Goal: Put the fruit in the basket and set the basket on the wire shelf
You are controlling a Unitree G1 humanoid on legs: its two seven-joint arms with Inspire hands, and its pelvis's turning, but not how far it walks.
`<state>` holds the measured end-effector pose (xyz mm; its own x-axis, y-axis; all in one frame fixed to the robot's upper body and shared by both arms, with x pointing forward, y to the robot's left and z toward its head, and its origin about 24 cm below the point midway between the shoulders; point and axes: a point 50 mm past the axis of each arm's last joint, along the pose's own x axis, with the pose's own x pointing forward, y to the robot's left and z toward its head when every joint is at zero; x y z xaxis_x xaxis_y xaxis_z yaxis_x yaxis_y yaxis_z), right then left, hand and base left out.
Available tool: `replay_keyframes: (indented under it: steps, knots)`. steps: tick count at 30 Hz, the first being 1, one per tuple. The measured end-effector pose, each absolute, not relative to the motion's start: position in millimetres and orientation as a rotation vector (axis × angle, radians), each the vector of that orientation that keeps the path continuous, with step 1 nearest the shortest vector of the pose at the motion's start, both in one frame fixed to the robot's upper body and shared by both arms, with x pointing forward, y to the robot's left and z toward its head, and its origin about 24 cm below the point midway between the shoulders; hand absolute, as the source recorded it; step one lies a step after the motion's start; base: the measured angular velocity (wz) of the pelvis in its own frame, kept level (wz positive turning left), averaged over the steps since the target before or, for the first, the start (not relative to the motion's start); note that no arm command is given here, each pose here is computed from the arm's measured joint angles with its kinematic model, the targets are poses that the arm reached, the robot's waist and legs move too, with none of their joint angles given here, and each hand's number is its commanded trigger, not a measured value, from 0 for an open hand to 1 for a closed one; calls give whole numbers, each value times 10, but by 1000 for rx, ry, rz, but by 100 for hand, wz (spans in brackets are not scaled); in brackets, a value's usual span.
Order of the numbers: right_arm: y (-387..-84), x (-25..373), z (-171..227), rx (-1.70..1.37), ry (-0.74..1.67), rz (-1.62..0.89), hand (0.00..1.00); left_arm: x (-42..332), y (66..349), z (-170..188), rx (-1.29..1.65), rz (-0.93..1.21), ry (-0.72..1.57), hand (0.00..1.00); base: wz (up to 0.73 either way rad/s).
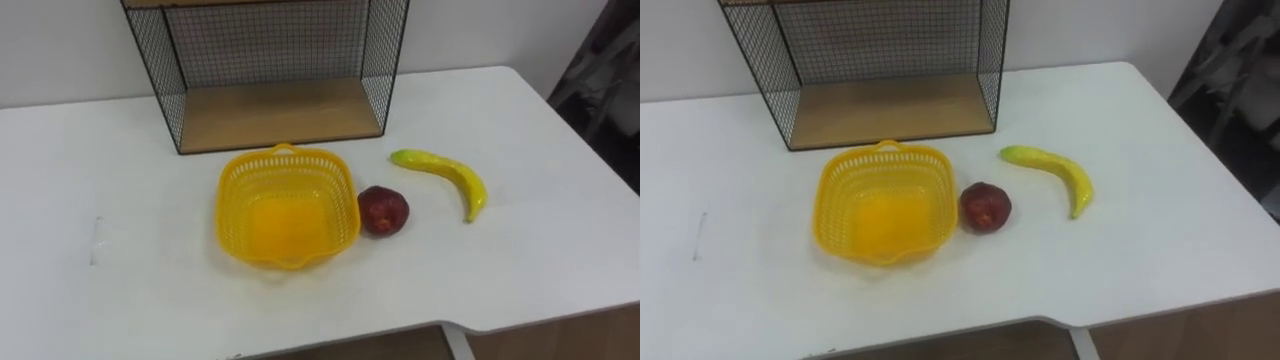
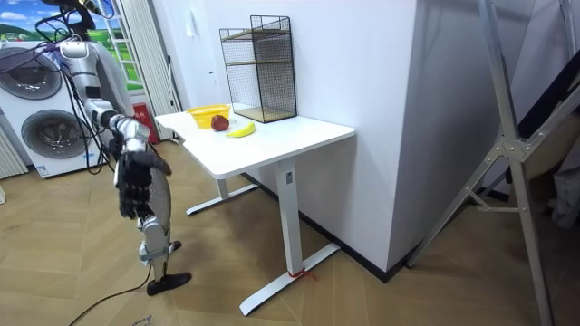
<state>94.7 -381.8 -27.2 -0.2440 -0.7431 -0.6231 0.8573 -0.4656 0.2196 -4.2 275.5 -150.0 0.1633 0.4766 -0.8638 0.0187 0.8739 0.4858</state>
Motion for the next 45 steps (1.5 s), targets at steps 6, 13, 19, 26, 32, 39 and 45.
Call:
replay_keyframes:
  steps: [6, 13, 19, 26, 32, 39, 45]
  knots:
    - [-3831, 1206, 590, 191, -173, -1852, 0, -30, 2743, -1512, 463, 301, 1372, 0, 0]
    - [-3400, 1560, 1112, -201, -471, -1556, 0, 92, 2620, -1547, 527, 189, 1326, 0, -2]
    - [-3161, 1809, 1114, -256, -450, -1270, 0, 79, 2578, -1564, 529, 129, 1339, 0, 0]
    - [-2941, 2051, 908, -283, -318, -959, 0, 68, 2554, -1578, 520, 99, 1351, 0, 0]
    - [-2757, 2227, 641, -311, -155, -676, 0, 154, 2517, -1589, 486, 36, 1341, 0, 2]
    - [-2642, 2325, 642, -315, -143, -504, 0, 162, 2517, -1590, 463, 5, 1348, 0, 6]
    - [-2563, 2368, 589, -345, -114, -399, 0, 156, 2517, -1589, 459, -1, 1350, 0, 2]
